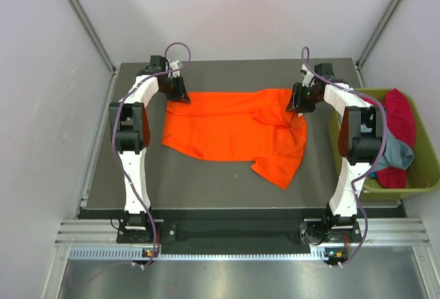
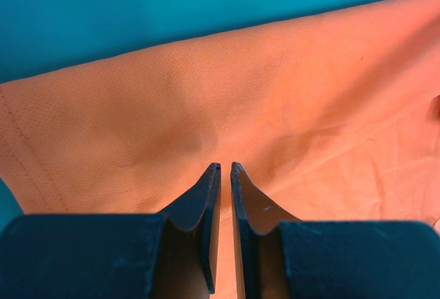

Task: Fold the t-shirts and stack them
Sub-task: Fold the tshirt

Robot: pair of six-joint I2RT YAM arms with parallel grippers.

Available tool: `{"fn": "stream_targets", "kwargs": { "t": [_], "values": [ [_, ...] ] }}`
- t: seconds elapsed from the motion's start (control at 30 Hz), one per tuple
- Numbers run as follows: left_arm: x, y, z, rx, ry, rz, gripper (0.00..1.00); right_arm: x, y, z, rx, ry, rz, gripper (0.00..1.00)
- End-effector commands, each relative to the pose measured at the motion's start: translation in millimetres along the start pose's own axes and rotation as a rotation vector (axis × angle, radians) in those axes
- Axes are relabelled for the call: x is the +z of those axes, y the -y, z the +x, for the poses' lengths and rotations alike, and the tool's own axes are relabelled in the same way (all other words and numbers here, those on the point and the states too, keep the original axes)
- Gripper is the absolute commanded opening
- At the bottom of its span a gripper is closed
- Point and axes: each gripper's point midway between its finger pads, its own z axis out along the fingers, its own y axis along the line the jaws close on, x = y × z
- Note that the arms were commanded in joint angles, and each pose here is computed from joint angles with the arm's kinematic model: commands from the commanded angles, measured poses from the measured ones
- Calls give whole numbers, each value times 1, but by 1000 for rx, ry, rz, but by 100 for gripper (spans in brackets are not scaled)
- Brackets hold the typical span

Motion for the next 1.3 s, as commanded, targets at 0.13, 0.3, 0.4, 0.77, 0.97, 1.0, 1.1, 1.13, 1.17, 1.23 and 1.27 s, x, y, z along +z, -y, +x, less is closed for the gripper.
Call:
{"fn": "stream_targets", "kwargs": {
  "t": [0.13, 0.3, 0.4, 0.77, 0.97, 1.0, 1.1, 1.13, 1.17, 1.23, 1.27],
  "values": [
    [-20, 11, -17, 50, 52, -8, 16, 11, -3, -11, 15, 14, -37, 45],
    [-22, 10, -17, 61, 51, -21, 16, 13, 7, -9, 17, 7, -6, 45],
    [-20, 7, -13, 56, 39, -24, 16, 10, 23, -9, 39, 13, 15, 45],
    [-13, 4, -6, 42, 21, -18, 16, 7, 20, -15, 13, 36, -3, 17],
    [-11, 5, -4, 33, 14, -8, 16, 9, 21, -18, 6, 52, 2, 20],
    [-11, 6, -3, 33, 12, -7, 16, 10, 21, -20, 1, 59, 0, 20],
    [-10, 5, -3, 32, 12, -7, 16, 12, 18, -21, -3, 64, -20, 16],
    [-9, 6, -2, 32, 10, -7, 16, 12, 15, -20, -4, 60, -32, 11],
    [-9, 5, -2, 30, 9, -10, 16, 13, 13, -20, -9, 60, -39, 7],
    [-8, 4, 0, 29, 4, -12, 16, 14, 11, -19, -11, 57, -43, 2],
    [-9, 5, 0, 28, 3, -10, 16, 14, 10, -19, -12, 56, -47, 0]
  ]
}}
